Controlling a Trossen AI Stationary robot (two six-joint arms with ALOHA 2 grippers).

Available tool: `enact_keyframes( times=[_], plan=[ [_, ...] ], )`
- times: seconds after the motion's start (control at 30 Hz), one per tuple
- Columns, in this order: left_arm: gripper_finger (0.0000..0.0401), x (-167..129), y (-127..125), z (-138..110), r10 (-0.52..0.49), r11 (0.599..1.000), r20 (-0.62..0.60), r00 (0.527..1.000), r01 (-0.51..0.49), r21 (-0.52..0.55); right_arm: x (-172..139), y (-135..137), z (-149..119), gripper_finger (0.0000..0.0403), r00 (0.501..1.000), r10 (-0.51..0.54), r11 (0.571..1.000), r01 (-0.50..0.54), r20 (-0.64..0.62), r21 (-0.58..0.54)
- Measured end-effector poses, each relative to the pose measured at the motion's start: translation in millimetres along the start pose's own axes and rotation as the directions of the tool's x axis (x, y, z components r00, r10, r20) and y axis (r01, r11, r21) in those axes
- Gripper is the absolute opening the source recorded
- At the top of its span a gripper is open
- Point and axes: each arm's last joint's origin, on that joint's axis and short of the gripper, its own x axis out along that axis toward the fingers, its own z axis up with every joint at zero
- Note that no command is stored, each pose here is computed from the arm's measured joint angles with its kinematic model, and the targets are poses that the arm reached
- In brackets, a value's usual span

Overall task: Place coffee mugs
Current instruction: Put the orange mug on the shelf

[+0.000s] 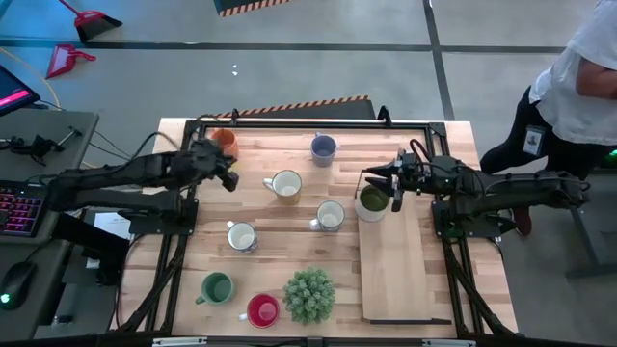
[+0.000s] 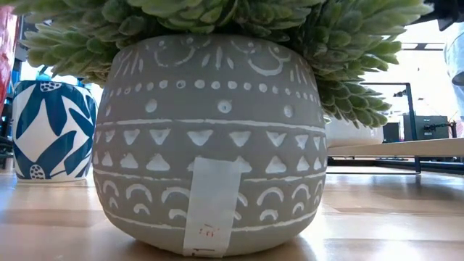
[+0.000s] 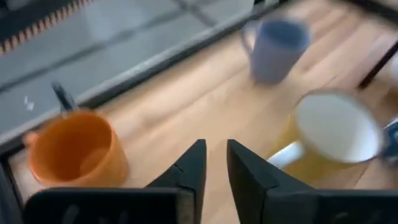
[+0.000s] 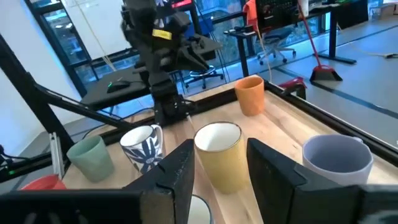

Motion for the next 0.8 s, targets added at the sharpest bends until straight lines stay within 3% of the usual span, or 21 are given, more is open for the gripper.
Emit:
enact_keyframes(
  times=[0.17,0.3,0.43,0.8],
  plan=[
    [0.0107,17.5,8.7,12.2,0.086,0.995,-0.151,0.985,-0.078,0.060,0.0,0.0,0.0,0.0129,1.000,0.000,0.999,0.000,-0.001,0.042],
    [0.0128,26.3,21.1,23.7,0.103,0.991,-0.251,0.963,-0.076,0.114,0.0,-0.1,-0.7,0.0129,1.000,0.000,0.999,0.000,-0.008,0.050],
    [0.0136,44.3,36.7,24.8,0.096,0.994,-0.349,0.932,-0.074,0.075,0.0,0.1,-0.8,0.0129,1.000,0.005,0.997,-0.004,-0.009,0.080],
    [0.0139,89.8,67.6,25.9,0.090,0.992,-0.470,0.878,-0.119,-0.033,0.0,0.5,-0.8,0.0129,1.000,0.018,0.993,-0.016,-0.012,0.120]
  ],
)
